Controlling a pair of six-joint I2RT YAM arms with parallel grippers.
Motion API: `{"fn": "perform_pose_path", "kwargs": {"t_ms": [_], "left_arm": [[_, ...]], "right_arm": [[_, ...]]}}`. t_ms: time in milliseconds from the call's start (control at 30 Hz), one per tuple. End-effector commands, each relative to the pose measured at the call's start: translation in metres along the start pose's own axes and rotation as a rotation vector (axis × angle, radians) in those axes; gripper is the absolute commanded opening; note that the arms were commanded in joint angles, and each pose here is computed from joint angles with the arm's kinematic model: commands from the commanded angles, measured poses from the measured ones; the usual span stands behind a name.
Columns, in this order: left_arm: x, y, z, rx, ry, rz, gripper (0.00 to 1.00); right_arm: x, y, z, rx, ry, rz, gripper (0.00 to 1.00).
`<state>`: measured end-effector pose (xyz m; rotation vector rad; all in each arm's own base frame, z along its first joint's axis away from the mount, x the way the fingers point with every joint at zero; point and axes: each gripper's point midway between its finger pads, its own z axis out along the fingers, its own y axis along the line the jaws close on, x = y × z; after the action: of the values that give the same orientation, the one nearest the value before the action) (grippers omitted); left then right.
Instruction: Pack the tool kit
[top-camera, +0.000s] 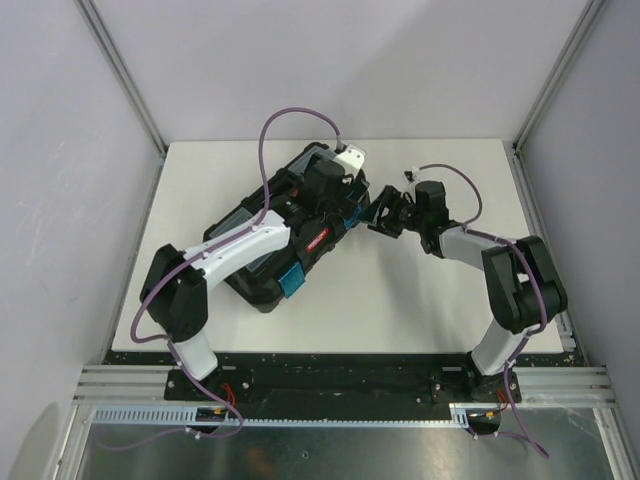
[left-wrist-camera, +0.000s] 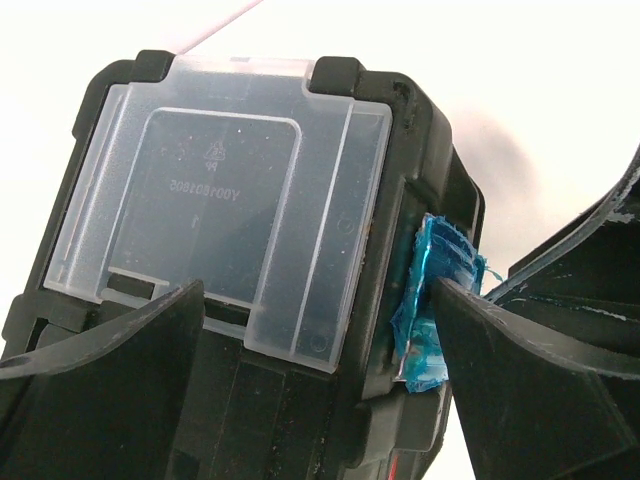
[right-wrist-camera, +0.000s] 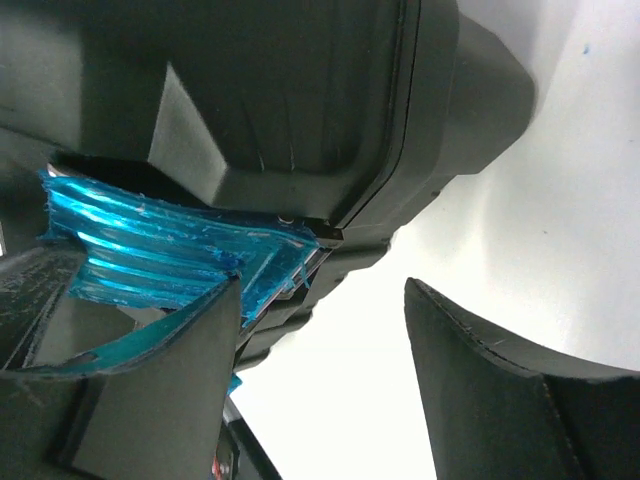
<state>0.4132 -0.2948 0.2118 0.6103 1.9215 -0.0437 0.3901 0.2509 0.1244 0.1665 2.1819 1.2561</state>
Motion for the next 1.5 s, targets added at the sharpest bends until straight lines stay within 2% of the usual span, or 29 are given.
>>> {"fn": "perform_pose_path", "kwargs": {"t_ms": [0,200,367,600,800,833,1033,1133,1267,1467], "left_arm": [[0.051,-0.002,0.01,-0.006,0.171,0.088,0.98],[0.072,-0.011,0.014,0.036,0.234,0.107,0.99],[0.087,-0.017,0.015,0.065,0.276,0.127,0.99],[0.096,-0.026,0.012,0.112,0.305,0.106,0.99],[0.096,-0.035,0.009,0.148,0.309,0.062,0.99],[0.096,-0.037,0.009,0.159,0.309,0.055,0.99],[0.098,-0.042,0.007,0.182,0.314,0.028,0.99],[0.098,-0.043,0.007,0.186,0.318,0.02,0.99],[0.098,-0.044,0.007,0.189,0.318,0.01,0.99],[0.095,-0.038,0.006,0.185,0.31,-0.003,0.99]], "right_arm": [[-0.023,0.003,-0.013,0.115,-0.151,-0.053,0.68],[-0.024,-0.017,-0.026,0.266,-0.236,-0.019,0.56],[-0.006,-0.035,-0.011,0.272,-0.173,0.075,0.53],[-0.004,-0.015,0.009,0.095,-0.171,0.166,0.55],[-0.01,0.026,-0.001,-0.167,-0.258,0.19,0.42],[-0.009,0.031,-0.004,-0.208,-0.27,0.19,0.42],[0.007,0.047,-0.003,-0.376,-0.272,0.262,0.59],[0.012,0.055,-0.002,-0.459,-0.278,0.292,0.62],[0.01,0.058,-0.003,-0.49,-0.307,0.294,0.63],[-0.007,0.079,-0.02,-0.523,-0.401,0.216,0.59]]}}
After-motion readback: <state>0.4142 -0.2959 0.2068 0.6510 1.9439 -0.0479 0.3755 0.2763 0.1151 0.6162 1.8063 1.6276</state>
